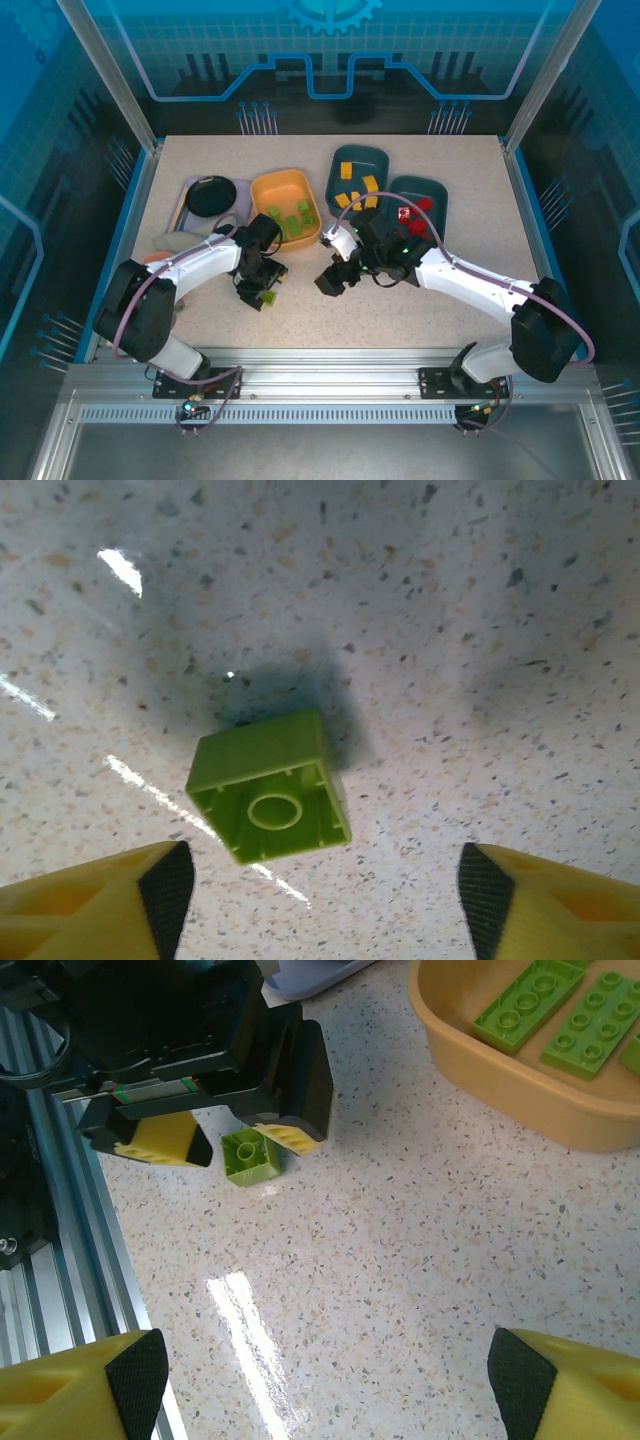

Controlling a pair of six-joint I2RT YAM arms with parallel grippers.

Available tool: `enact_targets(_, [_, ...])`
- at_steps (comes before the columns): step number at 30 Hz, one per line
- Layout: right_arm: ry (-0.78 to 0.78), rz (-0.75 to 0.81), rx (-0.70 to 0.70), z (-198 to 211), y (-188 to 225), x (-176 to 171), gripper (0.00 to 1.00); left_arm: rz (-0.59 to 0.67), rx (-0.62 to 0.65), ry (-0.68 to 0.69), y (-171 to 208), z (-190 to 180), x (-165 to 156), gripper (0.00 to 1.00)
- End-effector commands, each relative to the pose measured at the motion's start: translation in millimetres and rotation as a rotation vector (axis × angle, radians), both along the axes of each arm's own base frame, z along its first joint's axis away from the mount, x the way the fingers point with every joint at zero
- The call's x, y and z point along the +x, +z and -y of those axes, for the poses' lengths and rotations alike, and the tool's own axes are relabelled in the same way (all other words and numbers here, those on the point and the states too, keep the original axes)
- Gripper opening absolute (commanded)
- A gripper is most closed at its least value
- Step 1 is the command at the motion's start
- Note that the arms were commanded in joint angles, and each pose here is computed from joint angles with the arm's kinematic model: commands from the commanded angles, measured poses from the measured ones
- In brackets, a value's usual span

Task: Sort the legos into containers by color

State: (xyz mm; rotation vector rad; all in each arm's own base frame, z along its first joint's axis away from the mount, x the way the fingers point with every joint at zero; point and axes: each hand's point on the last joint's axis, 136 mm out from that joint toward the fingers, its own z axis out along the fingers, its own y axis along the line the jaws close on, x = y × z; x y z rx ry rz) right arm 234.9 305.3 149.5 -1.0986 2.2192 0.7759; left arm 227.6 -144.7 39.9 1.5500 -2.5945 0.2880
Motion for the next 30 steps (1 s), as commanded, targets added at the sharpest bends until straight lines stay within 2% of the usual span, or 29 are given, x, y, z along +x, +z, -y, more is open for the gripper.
enact_targets(1, [0.040,-0.004,0.013,1.5,5.0,-10.9,0.86,-0.031,0.048,0.069,-18.0,-12.5,-8.1,0.66])
enact_targets(5, [0.040,-0.004,0.038,1.8,10.2,-8.8,0.86,-0.005,0.061,0.086,-27.1,-17.5,-9.2,0.58])
enact_targets(11, [0.031,-0.020,0.047,1.3,8.6,-4.3,0.86,-0.010,0.073,0.084,-32.0,-18.6,-10.0,0.53])
enact_targets(16, [0.018,-0.026,0.053,1.0,8.4,0.3,0.86,0.019,0.070,0.078,-34.6,-16.9,-5.0,0.30])
enact_targets(18, [0.011,-0.026,0.052,1.2,8.9,2.6,0.86,0.036,0.073,0.068,-29.4,-17.3,-1.8,0.24])
enact_targets(21, [-0.031,-0.013,0.064,5.4,16.8,11.4,0.85,0.098,0.089,0.019,-2.9,-17.1,12.1,0.23])
enact_targets(24, [-0.113,0.022,0.131,12.1,40.8,30.6,0.86,0.197,0.130,-0.065,40.3,-17.3,37.4,0.24])
enact_targets(30, [-0.331,0.046,0.297,29.4,80.6,82.7,0.87,0.355,0.170,-0.218,99.8,-6.3,105.6,0.25])
